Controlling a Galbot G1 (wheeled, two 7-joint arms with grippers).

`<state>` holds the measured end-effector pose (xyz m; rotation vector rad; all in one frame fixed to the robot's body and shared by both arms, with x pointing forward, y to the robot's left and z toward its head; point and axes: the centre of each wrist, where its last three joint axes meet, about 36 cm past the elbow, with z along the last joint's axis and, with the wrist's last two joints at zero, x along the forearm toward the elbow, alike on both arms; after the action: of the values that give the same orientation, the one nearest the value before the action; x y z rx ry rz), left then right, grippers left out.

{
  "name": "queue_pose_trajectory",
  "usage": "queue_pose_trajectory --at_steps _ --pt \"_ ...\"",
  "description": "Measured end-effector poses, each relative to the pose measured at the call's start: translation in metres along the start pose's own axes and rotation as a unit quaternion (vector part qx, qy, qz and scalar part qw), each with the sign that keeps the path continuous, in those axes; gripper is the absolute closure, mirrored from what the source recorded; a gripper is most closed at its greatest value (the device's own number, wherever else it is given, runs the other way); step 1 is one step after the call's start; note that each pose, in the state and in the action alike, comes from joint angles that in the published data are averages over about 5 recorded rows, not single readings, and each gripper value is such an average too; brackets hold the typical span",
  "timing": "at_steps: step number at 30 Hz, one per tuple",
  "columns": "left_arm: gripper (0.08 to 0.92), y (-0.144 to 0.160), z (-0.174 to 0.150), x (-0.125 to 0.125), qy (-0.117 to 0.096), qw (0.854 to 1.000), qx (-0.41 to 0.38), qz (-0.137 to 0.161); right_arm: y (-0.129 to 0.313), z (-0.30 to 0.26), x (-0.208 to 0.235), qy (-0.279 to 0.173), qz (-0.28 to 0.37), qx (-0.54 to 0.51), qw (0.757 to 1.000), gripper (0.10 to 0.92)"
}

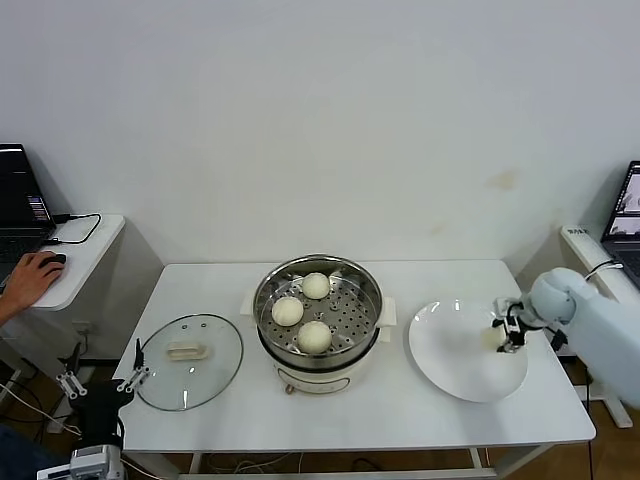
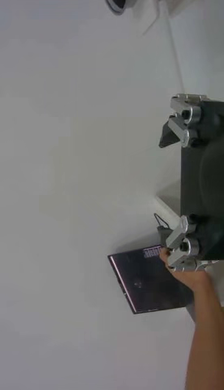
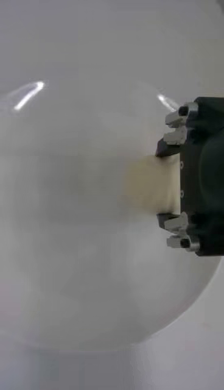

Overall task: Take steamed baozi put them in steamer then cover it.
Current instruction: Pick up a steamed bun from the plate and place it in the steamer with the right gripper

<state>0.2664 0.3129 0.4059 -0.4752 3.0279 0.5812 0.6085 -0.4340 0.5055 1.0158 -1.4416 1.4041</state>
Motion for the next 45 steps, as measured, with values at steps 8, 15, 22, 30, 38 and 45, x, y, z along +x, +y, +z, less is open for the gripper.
queue_pose_trajectory --at_steps 8,15,22,30,38,45 --pt "0.177 -0.002 -0.005 0.0 -0.004 1.0 0.003 0.005 -0.029 -0.032 0.075 -0.042 0.037 0.001 0.998 0.432" --pt "0.177 -0.003 -0.008 -0.002 -0.006 1.0 0.003 0.008 -0.048 -0.1 0.144 -0.108 0.065 0.014 0.992 0.428" --pt "0.177 -0.007 -0.009 -0.002 -0.007 1.0 0.008 0.009 -0.052 -0.178 0.177 -0.156 0.051 0.019 0.986 0.427" --pt "0.177 -0.005 -0.009 -0.001 -0.006 1.0 0.009 0.005 -0.046 -0.25 0.171 -0.166 0.024 0.022 0.986 0.426" --pt "0.177 -0.001 -0.009 0.001 -0.005 1.0 0.008 -0.002 -0.036 -0.295 0.13 -0.147 -0.004 0.027 0.989 0.424" --pt "0.177 -0.001 -0.008 0.0 -0.005 1.0 0.01 -0.004 -0.03 -0.317 0.096 -0.13 -0.011 0.026 0.991 0.42"
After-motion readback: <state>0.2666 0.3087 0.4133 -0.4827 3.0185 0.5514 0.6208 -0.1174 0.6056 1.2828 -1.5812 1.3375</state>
